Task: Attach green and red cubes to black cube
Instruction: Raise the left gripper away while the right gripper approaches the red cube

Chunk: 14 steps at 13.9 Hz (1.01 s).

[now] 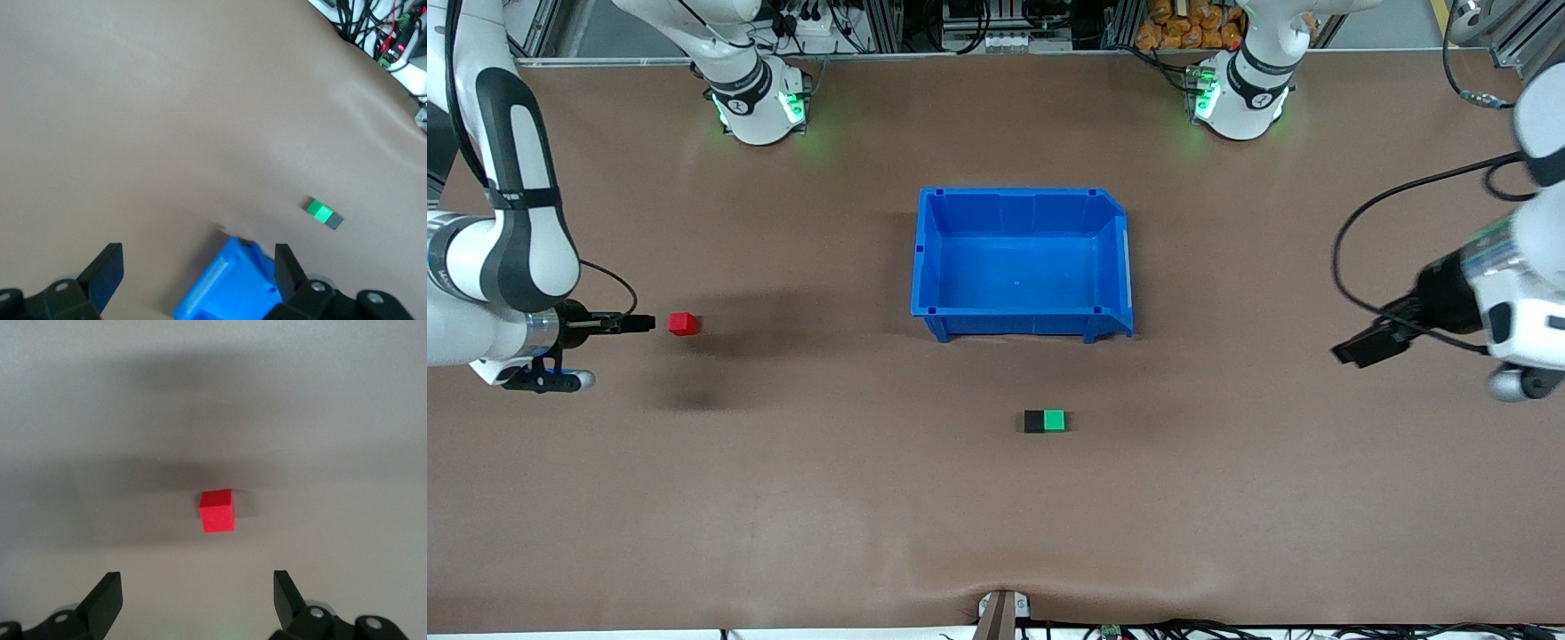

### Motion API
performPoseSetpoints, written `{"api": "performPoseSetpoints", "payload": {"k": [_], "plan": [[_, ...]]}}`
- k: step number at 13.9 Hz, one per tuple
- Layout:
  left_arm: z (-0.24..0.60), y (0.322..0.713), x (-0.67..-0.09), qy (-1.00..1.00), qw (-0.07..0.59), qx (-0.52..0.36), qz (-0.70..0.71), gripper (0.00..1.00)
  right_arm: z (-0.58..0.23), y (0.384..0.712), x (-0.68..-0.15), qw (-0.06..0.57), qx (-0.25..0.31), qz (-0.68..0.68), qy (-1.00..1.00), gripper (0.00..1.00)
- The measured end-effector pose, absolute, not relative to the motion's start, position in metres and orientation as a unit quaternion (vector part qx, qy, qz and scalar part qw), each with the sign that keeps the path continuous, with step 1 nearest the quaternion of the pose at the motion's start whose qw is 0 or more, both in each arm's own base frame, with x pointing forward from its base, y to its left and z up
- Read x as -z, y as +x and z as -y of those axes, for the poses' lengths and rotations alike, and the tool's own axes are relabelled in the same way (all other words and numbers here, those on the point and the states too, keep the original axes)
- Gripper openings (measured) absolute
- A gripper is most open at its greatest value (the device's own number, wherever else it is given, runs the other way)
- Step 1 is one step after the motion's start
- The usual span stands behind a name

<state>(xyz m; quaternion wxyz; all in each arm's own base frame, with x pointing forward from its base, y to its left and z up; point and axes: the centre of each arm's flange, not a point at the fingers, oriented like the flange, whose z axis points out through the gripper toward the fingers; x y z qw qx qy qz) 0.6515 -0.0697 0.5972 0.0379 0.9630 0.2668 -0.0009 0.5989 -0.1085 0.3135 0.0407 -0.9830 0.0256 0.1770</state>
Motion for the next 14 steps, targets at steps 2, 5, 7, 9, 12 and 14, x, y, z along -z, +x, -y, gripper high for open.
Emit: {"api": "performPoseSetpoints", "payload": {"k": [2, 5, 7, 9, 12, 14], "plan": [[0.047, 0.644, -0.612, 0.971, 0.037, -0.003, -0.236, 1.00, 0.108, 0.597, -0.305, 0.040, -0.173, -0.026, -0.984, 1.00], [0.040, 0.630, -0.630, 0.976, 0.032, -0.003, -0.215, 1.00, 0.107, 0.595, -0.299, 0.040, -0.173, -0.025, -0.984, 1.00], [0.043, 0.624, -0.634, 0.978, 0.019, 0.002, -0.205, 1.00, 0.107, 0.595, -0.293, 0.039, -0.171, -0.024, -0.984, 1.00], [0.046, 0.615, -0.638, 0.984, 0.010, 0.013, -0.175, 1.00, 0.107, 0.596, -0.285, 0.038, -0.166, -0.024, -0.985, 1.00], [0.047, 0.602, -0.644, 0.989, -0.002, 0.025, -0.147, 1.00, 0.106, 0.594, -0.275, 0.037, -0.162, -0.018, -0.986, 1.00], [0.063, 0.597, -0.643, 0.991, -0.022, 0.024, -0.127, 1.00, 0.107, 0.594, -0.271, 0.037, -0.153, -0.004, -0.987, 1.00]]}}
